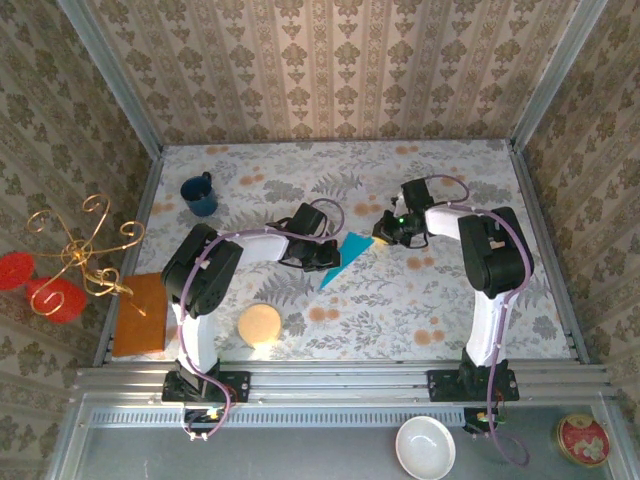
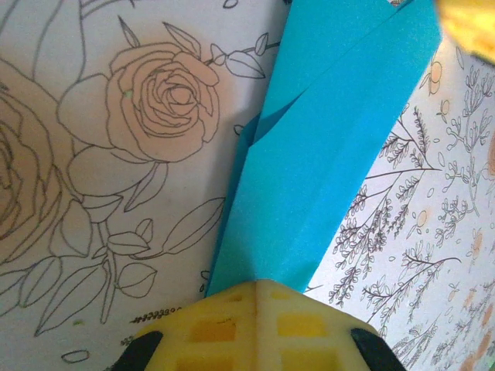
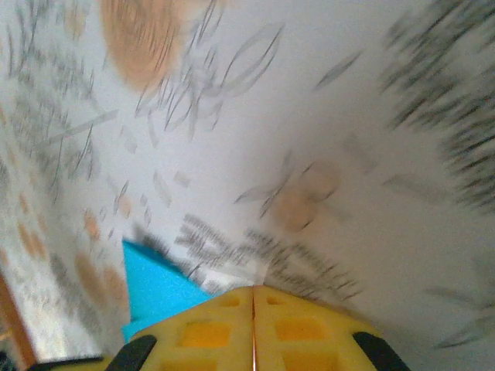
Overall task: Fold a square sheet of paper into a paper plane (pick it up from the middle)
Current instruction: Fold the wing for the fifth time at the center of the table.
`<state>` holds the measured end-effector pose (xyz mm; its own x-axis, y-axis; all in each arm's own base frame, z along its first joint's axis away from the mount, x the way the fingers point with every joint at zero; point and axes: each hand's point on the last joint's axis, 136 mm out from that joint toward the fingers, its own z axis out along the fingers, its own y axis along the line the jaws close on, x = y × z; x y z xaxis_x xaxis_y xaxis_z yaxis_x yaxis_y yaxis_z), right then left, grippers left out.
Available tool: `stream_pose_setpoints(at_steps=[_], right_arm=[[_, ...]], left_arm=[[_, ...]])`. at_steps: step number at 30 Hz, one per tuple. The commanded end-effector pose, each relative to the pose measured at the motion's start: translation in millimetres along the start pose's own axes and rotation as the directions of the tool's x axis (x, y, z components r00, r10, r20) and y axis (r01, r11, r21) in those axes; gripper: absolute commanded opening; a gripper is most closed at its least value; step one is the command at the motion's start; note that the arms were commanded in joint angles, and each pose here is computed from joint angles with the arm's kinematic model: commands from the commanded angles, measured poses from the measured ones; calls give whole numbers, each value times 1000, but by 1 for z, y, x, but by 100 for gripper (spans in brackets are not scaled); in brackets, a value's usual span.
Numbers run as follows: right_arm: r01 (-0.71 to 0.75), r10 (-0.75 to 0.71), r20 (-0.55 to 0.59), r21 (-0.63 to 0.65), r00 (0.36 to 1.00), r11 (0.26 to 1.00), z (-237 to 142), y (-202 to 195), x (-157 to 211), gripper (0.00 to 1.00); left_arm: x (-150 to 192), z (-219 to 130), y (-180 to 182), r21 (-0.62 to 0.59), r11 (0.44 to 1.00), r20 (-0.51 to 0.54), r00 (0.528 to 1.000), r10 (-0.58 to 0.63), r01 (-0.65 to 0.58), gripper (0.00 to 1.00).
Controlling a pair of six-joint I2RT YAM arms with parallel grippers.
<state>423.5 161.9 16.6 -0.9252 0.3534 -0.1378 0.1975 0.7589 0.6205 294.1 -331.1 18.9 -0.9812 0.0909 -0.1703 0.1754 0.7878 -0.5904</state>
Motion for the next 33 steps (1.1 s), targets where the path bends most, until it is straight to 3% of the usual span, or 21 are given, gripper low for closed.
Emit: stream_pose_setpoints(at_steps=[1, 7, 16, 22, 27, 33], right_arm=[[29, -33, 82, 57, 996, 998, -15, -4, -18, 10], [120, -116, 94, -40, 989, 992, -33, 36, 11, 11], [175, -185, -78, -116, 980, 978, 10, 70, 79, 11], [159, -165, -128, -62, 978, 985, 28, 54, 83, 9], [163, -157, -161, 25, 974, 986, 36, 32, 86, 8], [167, -158, -187, 36, 970, 985, 40, 25, 90, 6]], left_arm=[[54, 9, 77, -267, 958, -152, 977, -151, 106, 0], [42, 7, 64, -231, 968, -134, 983, -128, 95, 0], [33, 4, 50, -185, 979, -118, 987, -111, 88, 0], [25, -3, 33, -126, 990, -94, 992, -81, 69, 0], [9, -15, 1, -1, 1000, -42, 999, -1, 1, 0], [2, -15, -19, 62, 996, -21, 998, 65, -64, 4]])
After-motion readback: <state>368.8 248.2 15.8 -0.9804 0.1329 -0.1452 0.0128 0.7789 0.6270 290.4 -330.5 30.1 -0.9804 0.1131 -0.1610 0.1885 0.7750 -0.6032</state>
